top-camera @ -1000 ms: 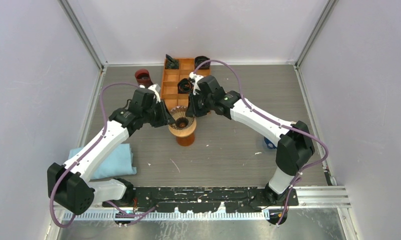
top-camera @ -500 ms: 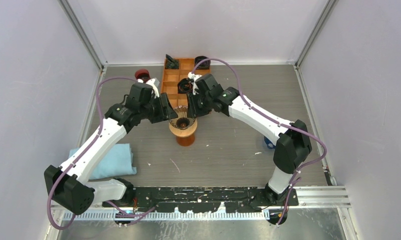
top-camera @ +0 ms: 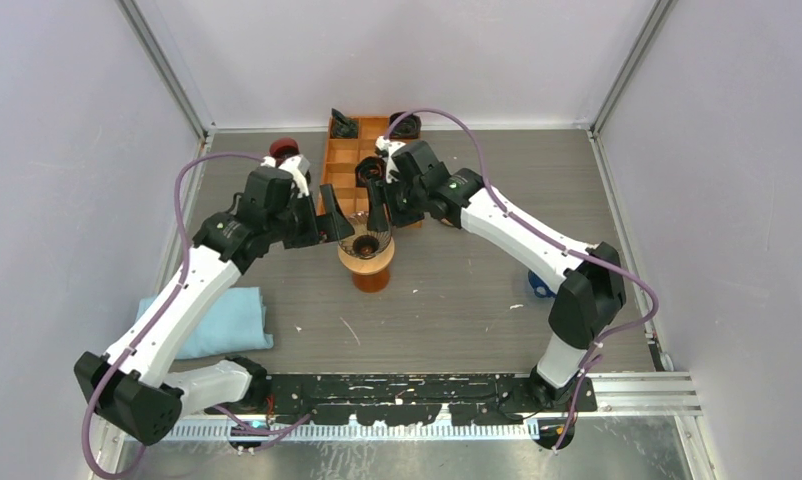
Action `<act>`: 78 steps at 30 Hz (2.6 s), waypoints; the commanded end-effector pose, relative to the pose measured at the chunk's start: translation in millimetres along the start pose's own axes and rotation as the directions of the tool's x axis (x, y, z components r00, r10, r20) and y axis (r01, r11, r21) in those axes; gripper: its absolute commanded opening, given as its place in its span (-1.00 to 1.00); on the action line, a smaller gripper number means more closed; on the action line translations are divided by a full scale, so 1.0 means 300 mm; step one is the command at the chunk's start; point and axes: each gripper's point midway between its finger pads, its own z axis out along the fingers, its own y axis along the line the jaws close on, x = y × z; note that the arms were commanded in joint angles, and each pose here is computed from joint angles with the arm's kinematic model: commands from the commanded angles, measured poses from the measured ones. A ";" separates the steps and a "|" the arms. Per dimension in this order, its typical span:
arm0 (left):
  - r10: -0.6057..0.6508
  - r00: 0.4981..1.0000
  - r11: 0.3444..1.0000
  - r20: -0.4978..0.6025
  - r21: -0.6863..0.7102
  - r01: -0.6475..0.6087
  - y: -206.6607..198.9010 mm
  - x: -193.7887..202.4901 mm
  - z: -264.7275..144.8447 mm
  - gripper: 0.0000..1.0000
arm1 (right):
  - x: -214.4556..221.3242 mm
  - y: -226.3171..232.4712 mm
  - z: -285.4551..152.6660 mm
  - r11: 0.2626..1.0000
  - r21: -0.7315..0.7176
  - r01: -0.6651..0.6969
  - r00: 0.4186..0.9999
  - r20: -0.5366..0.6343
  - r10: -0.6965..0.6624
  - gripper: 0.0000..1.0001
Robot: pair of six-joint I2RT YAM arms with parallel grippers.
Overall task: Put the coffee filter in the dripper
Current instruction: Press the coffee dripper onto the connecting ring, then move the coffee filter holder to the corner of the board.
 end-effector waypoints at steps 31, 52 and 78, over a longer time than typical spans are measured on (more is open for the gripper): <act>0.417 0.855 0.849 0.307 -0.467 -0.247 0.302 -0.161 -0.302 0.98 | 0.235 -0.738 -0.759 0.577 0.697 -0.425 0.905 0.317 0.282 0.77; 0.470 0.841 0.823 0.268 -0.478 -0.307 0.280 -0.123 -0.266 0.99 | 0.423 -1.091 -0.792 0.345 0.737 -0.581 0.792 0.415 0.447 0.12; 0.479 0.838 0.820 0.262 -0.474 -0.321 0.275 -0.112 -0.258 0.98 | 0.402 -1.161 -0.698 0.391 0.705 -0.592 0.782 0.385 0.491 -0.58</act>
